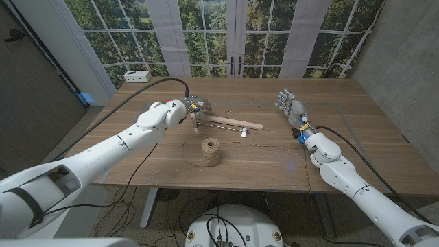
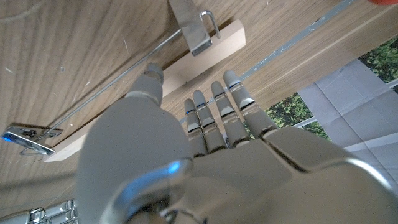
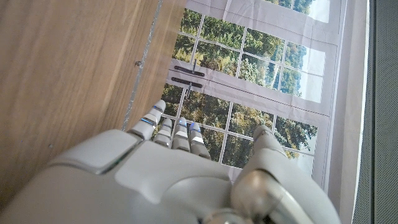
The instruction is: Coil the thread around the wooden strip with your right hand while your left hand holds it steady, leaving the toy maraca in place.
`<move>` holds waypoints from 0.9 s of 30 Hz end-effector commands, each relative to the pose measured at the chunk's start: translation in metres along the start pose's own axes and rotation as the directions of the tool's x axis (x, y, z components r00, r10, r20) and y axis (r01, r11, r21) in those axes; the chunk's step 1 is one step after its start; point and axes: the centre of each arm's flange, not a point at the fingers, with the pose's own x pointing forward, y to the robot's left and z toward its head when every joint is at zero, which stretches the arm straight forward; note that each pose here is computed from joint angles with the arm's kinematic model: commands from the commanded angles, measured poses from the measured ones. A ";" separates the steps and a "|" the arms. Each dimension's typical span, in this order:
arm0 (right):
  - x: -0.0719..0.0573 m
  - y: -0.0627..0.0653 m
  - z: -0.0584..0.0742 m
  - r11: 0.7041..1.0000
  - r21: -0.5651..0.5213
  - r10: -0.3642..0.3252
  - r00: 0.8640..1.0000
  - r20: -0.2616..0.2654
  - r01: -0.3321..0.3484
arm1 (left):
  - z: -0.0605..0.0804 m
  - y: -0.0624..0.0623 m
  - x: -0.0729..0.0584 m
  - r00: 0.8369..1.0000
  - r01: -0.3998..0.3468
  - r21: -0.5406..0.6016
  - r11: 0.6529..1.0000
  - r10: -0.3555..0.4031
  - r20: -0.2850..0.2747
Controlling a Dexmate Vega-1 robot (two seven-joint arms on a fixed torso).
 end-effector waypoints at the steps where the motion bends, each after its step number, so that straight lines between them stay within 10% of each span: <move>1: -0.002 0.000 -0.001 1.000 -0.003 -0.002 1.000 -0.001 0.002 | 0.003 -0.012 0.003 1.000 -0.009 -0.019 1.000 0.009 0.023; 27: -0.010 -0.002 -0.002 1.000 -0.002 -0.017 1.000 -0.005 0.017 | 0.007 -0.036 0.016 0.997 0.070 -0.044 0.997 -0.067 0.048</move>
